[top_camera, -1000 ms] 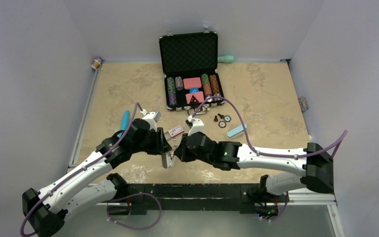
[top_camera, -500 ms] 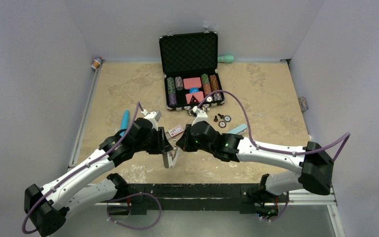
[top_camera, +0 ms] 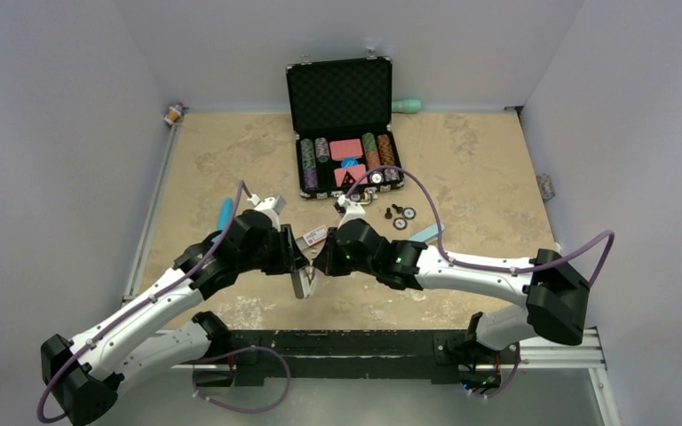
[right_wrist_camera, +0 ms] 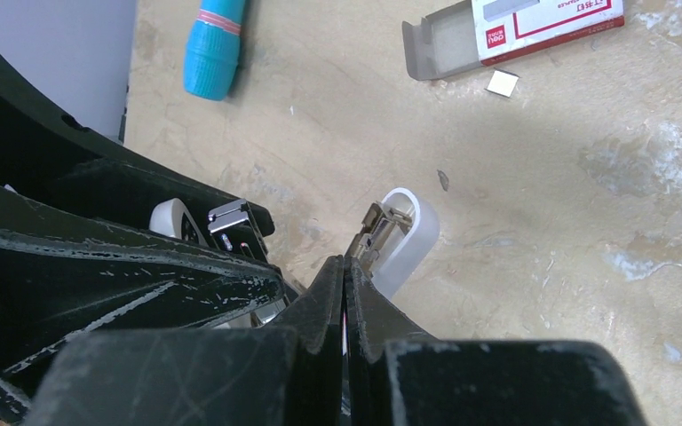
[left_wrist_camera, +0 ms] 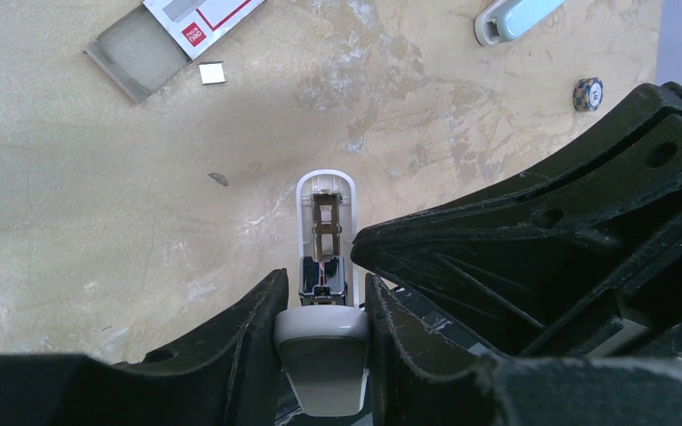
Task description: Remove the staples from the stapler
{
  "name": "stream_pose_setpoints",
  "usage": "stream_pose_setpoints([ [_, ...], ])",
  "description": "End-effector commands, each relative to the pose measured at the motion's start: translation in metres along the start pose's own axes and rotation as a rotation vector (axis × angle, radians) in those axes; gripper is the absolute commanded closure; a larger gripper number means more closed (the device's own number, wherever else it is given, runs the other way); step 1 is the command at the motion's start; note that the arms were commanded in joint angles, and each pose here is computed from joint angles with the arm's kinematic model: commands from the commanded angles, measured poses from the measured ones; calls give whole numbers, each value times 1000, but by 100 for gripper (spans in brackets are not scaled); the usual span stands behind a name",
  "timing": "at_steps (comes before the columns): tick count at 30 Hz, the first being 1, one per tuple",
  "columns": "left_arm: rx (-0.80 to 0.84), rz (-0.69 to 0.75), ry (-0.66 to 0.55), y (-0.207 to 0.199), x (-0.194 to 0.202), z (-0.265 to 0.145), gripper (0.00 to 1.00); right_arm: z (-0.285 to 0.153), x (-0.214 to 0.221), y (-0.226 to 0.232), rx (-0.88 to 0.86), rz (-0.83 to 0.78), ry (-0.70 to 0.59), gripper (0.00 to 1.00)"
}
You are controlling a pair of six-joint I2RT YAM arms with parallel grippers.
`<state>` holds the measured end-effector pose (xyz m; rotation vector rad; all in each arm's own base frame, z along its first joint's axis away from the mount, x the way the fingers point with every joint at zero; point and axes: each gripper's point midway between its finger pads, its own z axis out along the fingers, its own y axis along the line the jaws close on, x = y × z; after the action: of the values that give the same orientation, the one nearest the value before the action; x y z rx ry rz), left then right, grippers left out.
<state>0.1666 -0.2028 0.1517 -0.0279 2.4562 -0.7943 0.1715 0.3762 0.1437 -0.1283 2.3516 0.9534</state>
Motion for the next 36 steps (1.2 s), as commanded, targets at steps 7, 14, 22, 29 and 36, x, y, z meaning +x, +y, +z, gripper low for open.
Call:
stream_pose_setpoints([
  [7,18,-46,18,-25,-18,-11,100,12,-7,11,-20,-31,2,100],
  [14,-9,-38,48,-23,-17,-6,100,14,-4,10,-17,-41,14,100],
  [22,-16,-25,68,-22,-14,-1,100,13,-8,6,13,-55,3,100],
  [29,-36,-3,71,-18,-14,-2,100,2,-19,9,16,-58,-26,100],
  [36,-9,-4,83,-22,-11,2,100,6,-24,15,3,-65,-35,100],
])
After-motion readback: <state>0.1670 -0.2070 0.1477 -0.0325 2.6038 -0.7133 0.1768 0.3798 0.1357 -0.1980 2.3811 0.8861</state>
